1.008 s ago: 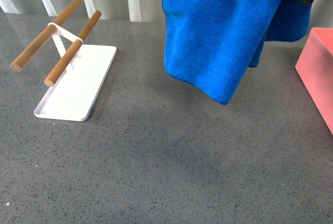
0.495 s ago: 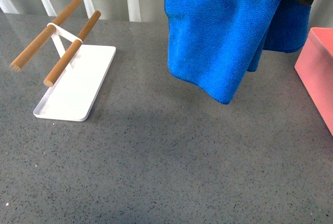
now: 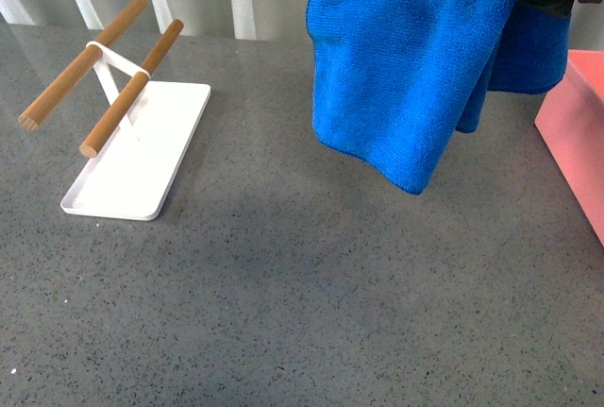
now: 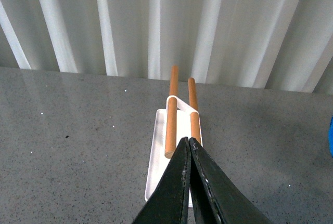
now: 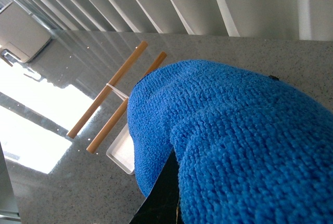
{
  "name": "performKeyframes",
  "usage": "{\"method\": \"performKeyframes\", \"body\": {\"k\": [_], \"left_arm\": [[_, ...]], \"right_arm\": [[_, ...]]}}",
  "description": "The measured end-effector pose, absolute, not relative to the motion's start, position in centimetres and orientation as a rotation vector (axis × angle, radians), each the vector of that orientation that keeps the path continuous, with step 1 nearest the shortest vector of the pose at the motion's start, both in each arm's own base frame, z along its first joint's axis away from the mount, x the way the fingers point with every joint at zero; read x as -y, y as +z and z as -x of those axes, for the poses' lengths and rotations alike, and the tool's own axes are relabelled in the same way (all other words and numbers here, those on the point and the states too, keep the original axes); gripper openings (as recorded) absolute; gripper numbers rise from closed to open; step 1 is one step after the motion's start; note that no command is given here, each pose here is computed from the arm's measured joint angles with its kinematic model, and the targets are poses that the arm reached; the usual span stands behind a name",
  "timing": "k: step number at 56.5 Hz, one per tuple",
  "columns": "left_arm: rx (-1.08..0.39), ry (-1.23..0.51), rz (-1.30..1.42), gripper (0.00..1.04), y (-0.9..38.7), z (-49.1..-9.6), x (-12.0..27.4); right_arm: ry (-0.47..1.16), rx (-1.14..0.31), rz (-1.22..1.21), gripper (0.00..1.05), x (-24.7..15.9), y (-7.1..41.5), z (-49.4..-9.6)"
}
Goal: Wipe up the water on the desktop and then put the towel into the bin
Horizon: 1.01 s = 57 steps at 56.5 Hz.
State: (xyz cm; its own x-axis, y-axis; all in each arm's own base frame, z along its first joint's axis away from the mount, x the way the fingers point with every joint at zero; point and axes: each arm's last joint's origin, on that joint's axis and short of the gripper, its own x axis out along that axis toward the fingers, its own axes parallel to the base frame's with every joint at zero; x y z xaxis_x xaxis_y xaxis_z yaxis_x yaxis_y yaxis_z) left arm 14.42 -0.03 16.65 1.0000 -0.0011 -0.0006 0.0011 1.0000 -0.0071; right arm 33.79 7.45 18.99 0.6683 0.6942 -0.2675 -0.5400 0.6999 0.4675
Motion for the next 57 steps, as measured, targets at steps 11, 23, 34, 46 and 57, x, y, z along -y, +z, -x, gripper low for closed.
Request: {"method": "performKeyframes", "body": {"k": [11,23,34,46,57], "left_arm": [[0.013,-0.002,0.007,0.04,17.1,-13.5,0.0],[0.023,-0.002,0.007,0.04,17.4,-12.7,0.0],[0.025,-0.002,0.007,0.04,17.4,-12.1,0.0],[0.026,-0.002,0.007,0.04,17.5,-11.5,0.0],[0.027,-0.002,0.007,0.04,17.4,-11.1,0.0]], "right_arm": [[0.712,-0.452,-0.366,0.04,-7.5,19.0,-33.8],[0.709,-0.458,-0.36,0.04,-7.4,18.9,-33.8],[0.707,-0.462,-0.355,0.04,-7.4,18.8,-33.8],[0.706,-0.457,-0.35,0.04,-7.5,19.1,-33.9],[0.706,-0.454,-0.349,0.04,-7.5,19.1,-34.0]]}}
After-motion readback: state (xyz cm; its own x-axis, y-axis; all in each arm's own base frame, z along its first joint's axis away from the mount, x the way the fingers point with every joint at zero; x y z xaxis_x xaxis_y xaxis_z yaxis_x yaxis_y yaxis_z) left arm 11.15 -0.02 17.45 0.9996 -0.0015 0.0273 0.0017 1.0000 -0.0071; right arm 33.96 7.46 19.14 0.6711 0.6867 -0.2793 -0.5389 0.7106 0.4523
